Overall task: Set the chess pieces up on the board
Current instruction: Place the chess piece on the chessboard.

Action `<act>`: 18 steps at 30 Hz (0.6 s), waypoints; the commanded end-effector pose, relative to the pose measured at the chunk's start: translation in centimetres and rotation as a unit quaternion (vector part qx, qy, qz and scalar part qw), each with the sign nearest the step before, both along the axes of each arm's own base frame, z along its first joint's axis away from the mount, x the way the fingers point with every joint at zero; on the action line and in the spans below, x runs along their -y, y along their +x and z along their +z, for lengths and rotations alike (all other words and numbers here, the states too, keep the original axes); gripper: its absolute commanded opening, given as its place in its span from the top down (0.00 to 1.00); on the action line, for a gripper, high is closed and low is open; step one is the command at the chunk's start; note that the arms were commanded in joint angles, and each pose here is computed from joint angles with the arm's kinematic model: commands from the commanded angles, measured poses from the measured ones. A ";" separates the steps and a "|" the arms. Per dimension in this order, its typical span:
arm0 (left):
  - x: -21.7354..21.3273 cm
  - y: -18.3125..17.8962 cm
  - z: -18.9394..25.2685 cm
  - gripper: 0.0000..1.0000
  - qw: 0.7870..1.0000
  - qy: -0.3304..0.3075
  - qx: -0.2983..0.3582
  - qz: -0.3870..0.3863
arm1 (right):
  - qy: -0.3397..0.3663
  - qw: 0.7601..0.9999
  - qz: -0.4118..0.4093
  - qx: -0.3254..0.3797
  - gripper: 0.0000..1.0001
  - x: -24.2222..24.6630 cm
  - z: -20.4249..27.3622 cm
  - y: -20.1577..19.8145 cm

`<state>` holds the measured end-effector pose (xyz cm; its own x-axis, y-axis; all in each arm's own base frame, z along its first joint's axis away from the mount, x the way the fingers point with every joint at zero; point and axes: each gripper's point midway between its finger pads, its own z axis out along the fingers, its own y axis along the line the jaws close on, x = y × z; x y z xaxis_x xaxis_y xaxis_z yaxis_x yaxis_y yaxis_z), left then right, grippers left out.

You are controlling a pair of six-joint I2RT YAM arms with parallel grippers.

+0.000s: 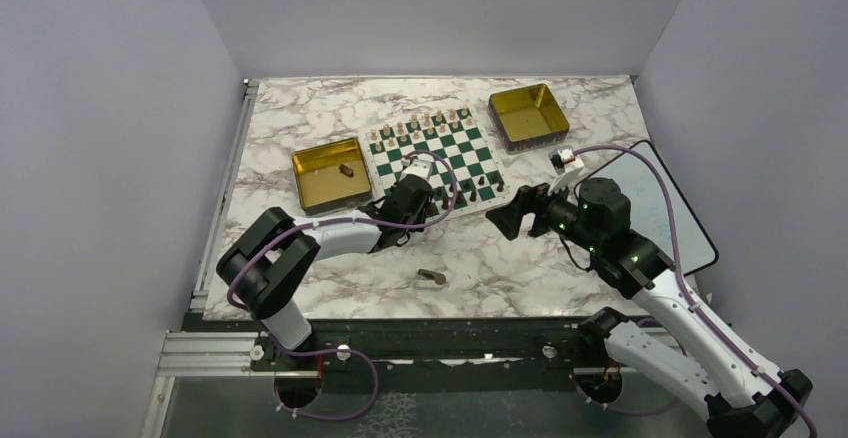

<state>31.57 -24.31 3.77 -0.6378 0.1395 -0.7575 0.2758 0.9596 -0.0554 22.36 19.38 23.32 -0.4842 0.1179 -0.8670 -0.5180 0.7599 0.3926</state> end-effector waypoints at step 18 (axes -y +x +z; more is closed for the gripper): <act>-2.9 2.8 11.7 0.43 0.988 -0.063 0.073 0.120 | -0.001 1.000 -0.006 0.007 0.00 0.3 0.3 0.0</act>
